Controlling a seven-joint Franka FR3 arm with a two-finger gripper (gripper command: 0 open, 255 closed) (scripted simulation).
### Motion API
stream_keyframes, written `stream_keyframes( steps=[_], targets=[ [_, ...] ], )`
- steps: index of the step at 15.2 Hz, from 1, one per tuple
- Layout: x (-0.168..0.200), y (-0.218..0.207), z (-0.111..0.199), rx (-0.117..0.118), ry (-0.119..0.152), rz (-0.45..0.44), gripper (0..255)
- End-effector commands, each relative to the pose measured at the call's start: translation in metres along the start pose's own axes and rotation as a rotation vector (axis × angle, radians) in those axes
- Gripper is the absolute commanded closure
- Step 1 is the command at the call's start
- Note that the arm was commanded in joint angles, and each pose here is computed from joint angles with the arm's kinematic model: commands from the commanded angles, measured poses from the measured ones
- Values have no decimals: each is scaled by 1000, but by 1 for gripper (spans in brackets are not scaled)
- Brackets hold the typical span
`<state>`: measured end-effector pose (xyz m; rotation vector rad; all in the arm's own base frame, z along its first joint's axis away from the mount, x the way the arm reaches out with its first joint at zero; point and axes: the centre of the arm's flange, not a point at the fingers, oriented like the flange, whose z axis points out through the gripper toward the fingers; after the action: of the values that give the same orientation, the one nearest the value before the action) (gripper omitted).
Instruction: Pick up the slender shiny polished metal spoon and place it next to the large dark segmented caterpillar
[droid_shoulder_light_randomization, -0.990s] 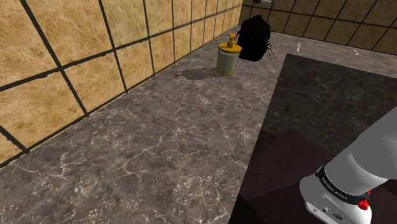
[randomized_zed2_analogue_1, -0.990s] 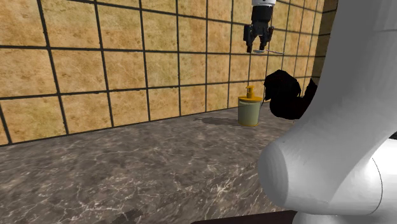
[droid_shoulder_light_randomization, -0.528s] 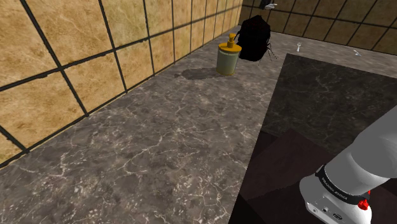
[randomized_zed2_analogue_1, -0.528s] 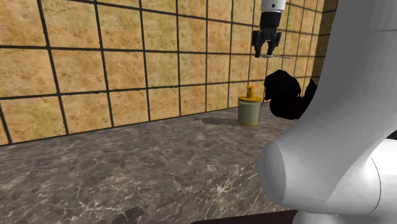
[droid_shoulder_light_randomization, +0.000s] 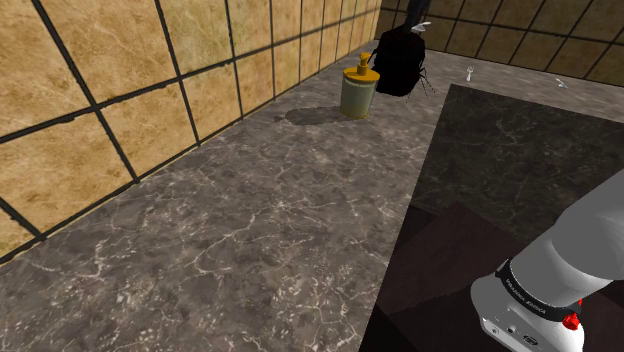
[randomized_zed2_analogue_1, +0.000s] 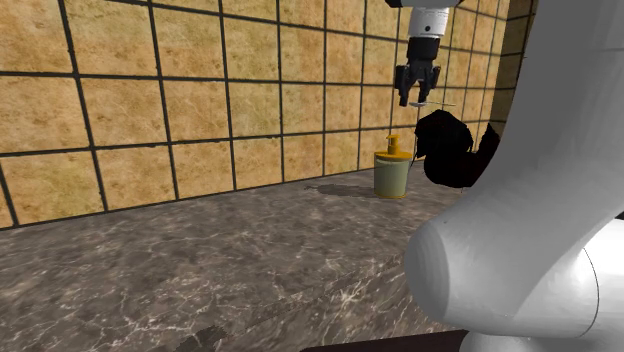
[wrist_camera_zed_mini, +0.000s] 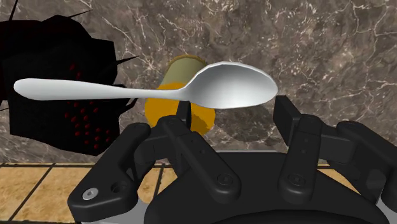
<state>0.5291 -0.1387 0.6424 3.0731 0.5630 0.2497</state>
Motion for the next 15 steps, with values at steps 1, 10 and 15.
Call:
stream_keyframes(
  steps=[1, 10, 15],
  targets=[
    [-2, 0, 11, 0, 0, 0, 255],
    [-9, -2, 58, 0, 0, 0, 255],
    [-13, -3, 84, 0, 0, 0, 255]
  ],
)
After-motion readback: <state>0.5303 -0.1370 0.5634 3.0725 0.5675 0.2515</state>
